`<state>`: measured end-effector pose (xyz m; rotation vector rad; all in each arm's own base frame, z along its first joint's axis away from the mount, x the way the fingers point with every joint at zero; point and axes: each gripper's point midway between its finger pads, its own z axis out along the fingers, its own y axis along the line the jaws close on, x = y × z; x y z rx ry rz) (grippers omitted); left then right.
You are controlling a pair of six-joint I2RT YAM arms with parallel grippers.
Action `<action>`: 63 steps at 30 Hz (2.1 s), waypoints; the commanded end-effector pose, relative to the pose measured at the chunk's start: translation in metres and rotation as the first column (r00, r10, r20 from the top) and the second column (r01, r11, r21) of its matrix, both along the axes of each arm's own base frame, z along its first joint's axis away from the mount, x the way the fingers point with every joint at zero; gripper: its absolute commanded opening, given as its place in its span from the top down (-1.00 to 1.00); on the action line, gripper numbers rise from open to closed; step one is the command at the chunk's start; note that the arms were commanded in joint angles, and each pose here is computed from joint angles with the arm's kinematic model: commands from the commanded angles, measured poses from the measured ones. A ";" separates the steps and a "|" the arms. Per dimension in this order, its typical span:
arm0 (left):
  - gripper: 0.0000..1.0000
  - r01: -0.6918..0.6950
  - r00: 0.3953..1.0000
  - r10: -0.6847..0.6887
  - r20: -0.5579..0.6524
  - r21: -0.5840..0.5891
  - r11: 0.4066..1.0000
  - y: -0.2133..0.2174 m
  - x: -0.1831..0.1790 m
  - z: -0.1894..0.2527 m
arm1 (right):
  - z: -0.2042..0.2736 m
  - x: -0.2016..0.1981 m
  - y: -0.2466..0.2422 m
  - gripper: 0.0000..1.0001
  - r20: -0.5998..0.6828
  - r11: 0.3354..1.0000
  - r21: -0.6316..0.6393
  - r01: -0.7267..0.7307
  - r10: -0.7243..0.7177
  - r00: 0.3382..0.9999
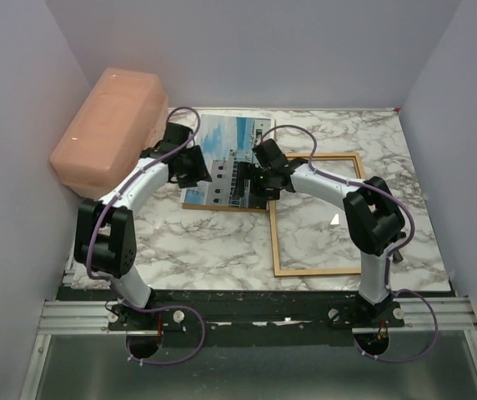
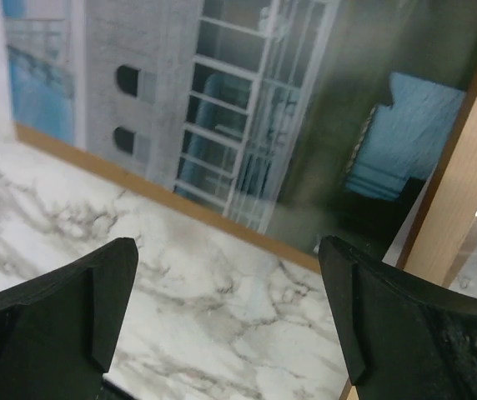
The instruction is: Put the photo into the frame
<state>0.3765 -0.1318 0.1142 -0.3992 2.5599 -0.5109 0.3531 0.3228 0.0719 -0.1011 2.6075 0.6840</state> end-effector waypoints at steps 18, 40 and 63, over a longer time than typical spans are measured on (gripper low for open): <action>0.10 0.057 0.955 -0.038 -0.294 0.056 0.997 -0.067 -0.011 -0.085 | -0.051 0.029 -0.089 -1.00 0.003 0.891 -0.352 0.286 -0.304 0.953; -0.41 -0.052 0.993 0.044 -0.106 -0.076 0.996 -0.030 -0.021 -0.043 | -0.056 0.024 -0.123 -1.00 -0.017 0.867 -0.395 0.302 -0.336 0.942; -0.77 -0.003 0.954 0.007 -0.299 0.014 1.000 -0.038 -0.014 -0.086 | -0.064 0.001 -0.107 -1.00 -0.103 0.929 -0.308 0.207 -0.249 0.963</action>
